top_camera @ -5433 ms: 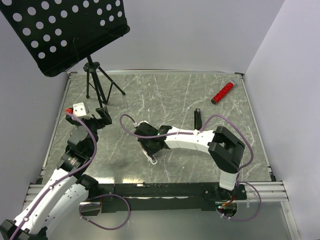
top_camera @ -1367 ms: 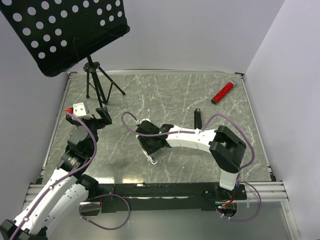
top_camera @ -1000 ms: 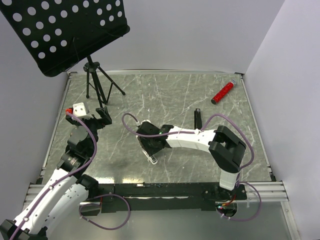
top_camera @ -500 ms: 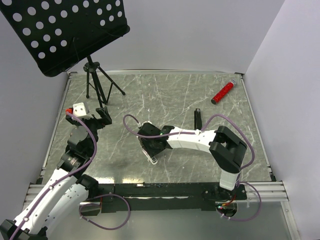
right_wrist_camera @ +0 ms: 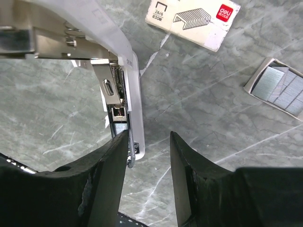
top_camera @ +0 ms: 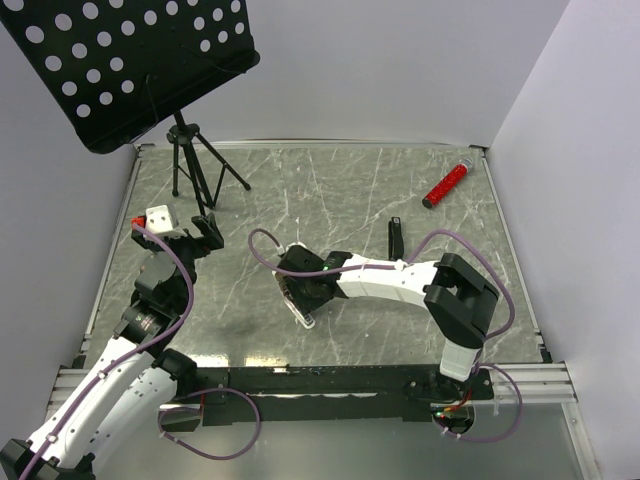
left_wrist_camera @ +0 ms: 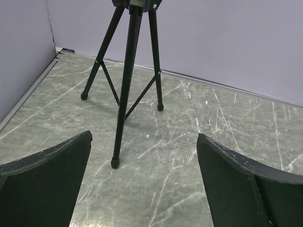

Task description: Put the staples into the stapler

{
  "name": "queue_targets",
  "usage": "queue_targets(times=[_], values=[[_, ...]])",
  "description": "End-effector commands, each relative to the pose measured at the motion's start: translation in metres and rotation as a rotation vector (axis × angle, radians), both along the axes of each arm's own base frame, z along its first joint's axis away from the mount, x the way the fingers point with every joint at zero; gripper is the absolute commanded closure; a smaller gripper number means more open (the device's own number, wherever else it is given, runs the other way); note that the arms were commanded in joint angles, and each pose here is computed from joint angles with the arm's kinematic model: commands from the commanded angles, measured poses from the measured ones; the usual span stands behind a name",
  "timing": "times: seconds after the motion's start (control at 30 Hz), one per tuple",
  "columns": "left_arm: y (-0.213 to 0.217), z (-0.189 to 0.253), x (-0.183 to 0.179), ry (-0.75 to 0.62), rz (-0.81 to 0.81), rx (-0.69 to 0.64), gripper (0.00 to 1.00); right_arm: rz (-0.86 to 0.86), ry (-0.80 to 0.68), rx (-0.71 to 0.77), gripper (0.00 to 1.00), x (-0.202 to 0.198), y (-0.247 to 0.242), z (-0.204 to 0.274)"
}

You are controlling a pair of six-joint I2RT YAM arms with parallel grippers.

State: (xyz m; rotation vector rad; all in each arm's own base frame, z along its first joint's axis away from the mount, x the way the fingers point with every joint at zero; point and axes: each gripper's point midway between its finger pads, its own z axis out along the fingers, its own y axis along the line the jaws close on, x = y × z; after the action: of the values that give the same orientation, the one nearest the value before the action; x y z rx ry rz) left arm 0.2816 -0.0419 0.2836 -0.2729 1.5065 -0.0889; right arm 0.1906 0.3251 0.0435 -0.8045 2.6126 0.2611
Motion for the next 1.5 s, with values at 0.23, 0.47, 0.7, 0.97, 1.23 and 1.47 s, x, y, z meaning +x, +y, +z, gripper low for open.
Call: queue_targets(times=[0.23, 0.47, 0.7, 0.97, 1.23, 1.47], values=[[0.001, 0.005, -0.001, -0.023, 0.001, -0.019, 0.03, 0.005, -0.068, 0.057, 0.53, 0.016, 0.016, 0.022], [0.001, 0.006, -0.001, -0.026, -0.001, -0.020, 0.03, 0.013, -0.054, 0.037, 0.53, 0.015, 0.016, 0.011], [0.001, 0.006, -0.001, -0.027, 0.001, -0.021, 0.03, 0.022, -0.030, 0.012, 0.53, 0.009, 0.009, 0.000], [0.001, 0.008, -0.002, -0.033, -0.001, -0.025, 0.03, 0.022, -0.001, -0.019, 0.53, -0.003, -0.005, -0.005], [0.000, 0.009, -0.003, -0.036, -0.007, -0.029, 0.03, 0.036, 0.006, -0.037, 0.53, -0.013, -0.011, -0.003], [-0.002, 0.010, -0.004, -0.041, -0.021, -0.037, 0.03, 0.030, -0.017, 0.005, 0.52, -0.013, -0.006, 0.015]])
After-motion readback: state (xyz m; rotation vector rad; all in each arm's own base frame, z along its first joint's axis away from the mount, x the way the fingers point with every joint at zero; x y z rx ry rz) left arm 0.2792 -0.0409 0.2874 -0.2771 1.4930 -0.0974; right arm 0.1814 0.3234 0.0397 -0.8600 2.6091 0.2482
